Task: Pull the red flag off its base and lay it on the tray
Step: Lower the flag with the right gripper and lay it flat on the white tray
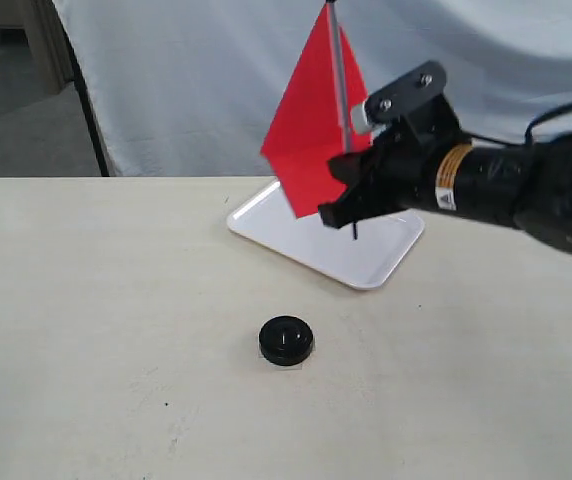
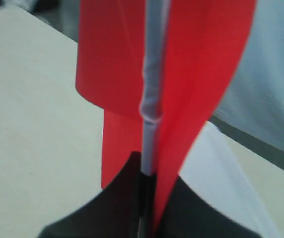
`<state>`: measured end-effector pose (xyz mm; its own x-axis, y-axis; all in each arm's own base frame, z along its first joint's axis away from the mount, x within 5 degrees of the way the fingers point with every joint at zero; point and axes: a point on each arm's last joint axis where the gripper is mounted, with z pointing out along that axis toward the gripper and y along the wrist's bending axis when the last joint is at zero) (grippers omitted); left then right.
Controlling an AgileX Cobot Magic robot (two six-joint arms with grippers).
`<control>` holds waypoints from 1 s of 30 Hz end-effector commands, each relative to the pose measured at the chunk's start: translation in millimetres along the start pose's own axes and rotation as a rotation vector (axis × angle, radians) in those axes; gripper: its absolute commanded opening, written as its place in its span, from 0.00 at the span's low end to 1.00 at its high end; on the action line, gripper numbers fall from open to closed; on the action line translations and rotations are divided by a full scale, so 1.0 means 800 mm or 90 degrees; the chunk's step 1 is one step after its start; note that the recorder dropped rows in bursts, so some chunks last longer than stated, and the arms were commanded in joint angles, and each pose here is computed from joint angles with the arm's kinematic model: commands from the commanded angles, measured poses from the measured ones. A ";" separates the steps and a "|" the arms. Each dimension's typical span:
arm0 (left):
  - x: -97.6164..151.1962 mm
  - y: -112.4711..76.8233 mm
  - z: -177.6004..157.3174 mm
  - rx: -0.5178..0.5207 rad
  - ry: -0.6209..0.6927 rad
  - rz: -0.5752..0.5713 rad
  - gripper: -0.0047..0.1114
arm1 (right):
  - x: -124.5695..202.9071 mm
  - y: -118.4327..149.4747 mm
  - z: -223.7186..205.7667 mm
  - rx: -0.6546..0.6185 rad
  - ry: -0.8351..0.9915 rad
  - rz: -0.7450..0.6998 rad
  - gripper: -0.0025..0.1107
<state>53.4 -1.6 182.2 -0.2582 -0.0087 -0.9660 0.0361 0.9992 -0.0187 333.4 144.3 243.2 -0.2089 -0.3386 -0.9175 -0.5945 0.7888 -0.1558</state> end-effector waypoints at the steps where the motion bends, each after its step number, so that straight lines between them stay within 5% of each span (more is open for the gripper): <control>1: 0.000 0.000 0.000 0.003 -0.003 -0.004 0.05 | -0.027 -0.038 0.007 0.151 0.133 0.012 0.02; 8: 0.000 0.000 0.000 0.003 -0.003 -0.004 0.05 | -0.015 -0.052 0.072 0.243 0.376 -0.102 0.02; 14: 0.000 0.000 0.000 0.003 -0.003 -0.004 0.05 | 0.010 -0.041 0.141 0.235 0.527 -0.179 0.02; 30: 0.000 0.000 0.000 0.003 -0.003 -0.004 0.05 | 0.059 -0.026 0.230 0.224 0.608 -0.168 0.06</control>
<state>53.4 -1.6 182.2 -0.2582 -0.0087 -0.9660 0.0361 0.9992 -0.0187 477.7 205.9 136.4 -0.7186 -0.6697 -0.1874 -0.4882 0.6777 -0.5499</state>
